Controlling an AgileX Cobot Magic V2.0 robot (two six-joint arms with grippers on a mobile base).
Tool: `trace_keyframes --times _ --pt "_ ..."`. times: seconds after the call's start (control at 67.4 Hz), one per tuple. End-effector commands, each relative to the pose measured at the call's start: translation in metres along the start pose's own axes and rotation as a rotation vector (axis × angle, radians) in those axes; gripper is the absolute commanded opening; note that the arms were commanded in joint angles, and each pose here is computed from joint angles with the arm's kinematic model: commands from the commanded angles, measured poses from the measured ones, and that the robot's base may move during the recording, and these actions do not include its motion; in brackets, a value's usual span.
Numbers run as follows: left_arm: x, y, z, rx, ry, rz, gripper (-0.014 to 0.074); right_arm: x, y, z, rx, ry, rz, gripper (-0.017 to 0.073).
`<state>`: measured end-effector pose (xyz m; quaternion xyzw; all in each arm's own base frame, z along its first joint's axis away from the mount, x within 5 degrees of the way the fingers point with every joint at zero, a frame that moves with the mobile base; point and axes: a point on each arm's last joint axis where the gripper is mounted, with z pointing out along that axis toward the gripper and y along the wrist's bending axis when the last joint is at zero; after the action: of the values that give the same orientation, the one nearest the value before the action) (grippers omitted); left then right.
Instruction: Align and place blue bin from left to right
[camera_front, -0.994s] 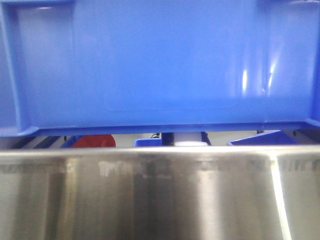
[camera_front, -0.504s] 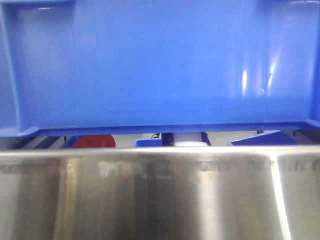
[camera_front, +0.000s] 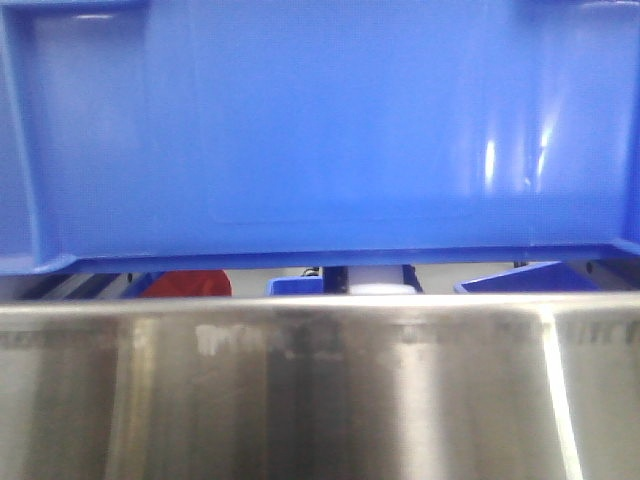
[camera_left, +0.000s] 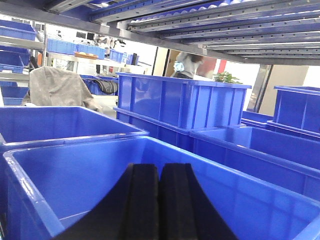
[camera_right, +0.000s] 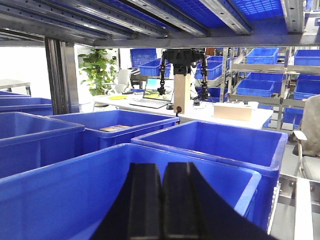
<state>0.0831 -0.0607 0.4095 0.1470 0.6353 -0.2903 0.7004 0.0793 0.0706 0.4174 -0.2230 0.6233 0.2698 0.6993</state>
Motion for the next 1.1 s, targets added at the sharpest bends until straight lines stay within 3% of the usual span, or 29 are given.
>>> trace_keyframes --times 0.0,1.083 --pt "-0.002 -0.002 -0.0014 0.023 -0.022 0.005 -0.0111 -0.0016 0.0003 -0.0017 -0.005 -0.017 -0.021 -0.0079" --pt "-0.002 -0.002 -0.0014 0.023 -0.022 0.005 -0.0111 -0.0016 0.0003 -0.0017 -0.005 -0.017 -0.021 -0.0079"
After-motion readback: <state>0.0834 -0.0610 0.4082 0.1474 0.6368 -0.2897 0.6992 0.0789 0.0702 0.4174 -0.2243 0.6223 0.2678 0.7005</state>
